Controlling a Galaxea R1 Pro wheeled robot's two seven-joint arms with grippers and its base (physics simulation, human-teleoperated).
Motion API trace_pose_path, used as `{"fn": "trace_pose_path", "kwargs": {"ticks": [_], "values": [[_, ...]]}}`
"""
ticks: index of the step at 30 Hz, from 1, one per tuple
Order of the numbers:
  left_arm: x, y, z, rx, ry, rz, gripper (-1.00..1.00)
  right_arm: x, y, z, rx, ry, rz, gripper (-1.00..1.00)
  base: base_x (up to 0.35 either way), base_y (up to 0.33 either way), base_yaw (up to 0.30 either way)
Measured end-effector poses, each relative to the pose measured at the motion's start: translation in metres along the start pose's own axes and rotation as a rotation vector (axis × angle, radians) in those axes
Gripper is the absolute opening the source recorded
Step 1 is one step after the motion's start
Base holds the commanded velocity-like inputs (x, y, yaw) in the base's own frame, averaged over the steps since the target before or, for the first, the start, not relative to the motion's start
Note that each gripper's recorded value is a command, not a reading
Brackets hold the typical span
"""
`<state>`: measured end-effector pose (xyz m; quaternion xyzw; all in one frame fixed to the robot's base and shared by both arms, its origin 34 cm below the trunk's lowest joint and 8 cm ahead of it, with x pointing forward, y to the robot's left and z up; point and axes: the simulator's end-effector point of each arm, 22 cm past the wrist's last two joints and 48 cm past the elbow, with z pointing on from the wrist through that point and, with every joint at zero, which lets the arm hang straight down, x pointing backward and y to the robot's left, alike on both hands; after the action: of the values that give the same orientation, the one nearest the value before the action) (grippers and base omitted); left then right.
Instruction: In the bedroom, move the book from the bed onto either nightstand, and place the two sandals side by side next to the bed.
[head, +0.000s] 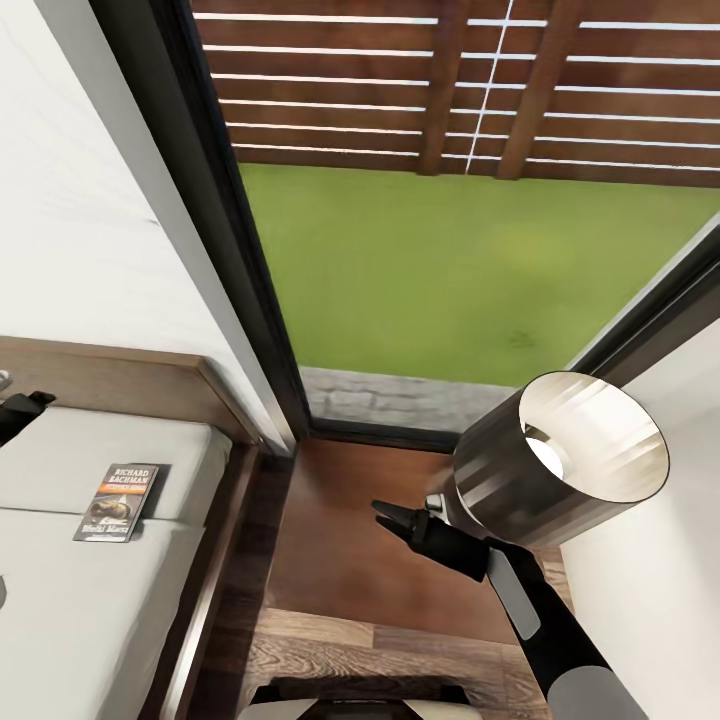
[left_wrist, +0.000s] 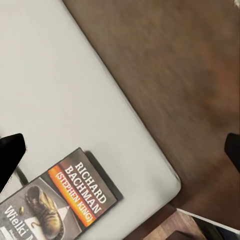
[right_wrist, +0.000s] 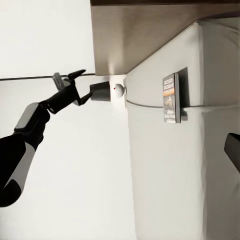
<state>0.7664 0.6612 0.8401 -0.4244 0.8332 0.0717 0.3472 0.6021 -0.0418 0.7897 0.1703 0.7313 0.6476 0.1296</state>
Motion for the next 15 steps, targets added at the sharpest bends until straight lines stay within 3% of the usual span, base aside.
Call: {"fn": "trace_pose_path", "kwargs": {"ticks": [15], "values": [[0.0021,0.0008,0.0068,-0.004,-0.003,0.004,1.0,-0.0031,-0.0066,0.002,-0.004,-0.003,0.001,1.0,0.0,0.0,0.0]]}}
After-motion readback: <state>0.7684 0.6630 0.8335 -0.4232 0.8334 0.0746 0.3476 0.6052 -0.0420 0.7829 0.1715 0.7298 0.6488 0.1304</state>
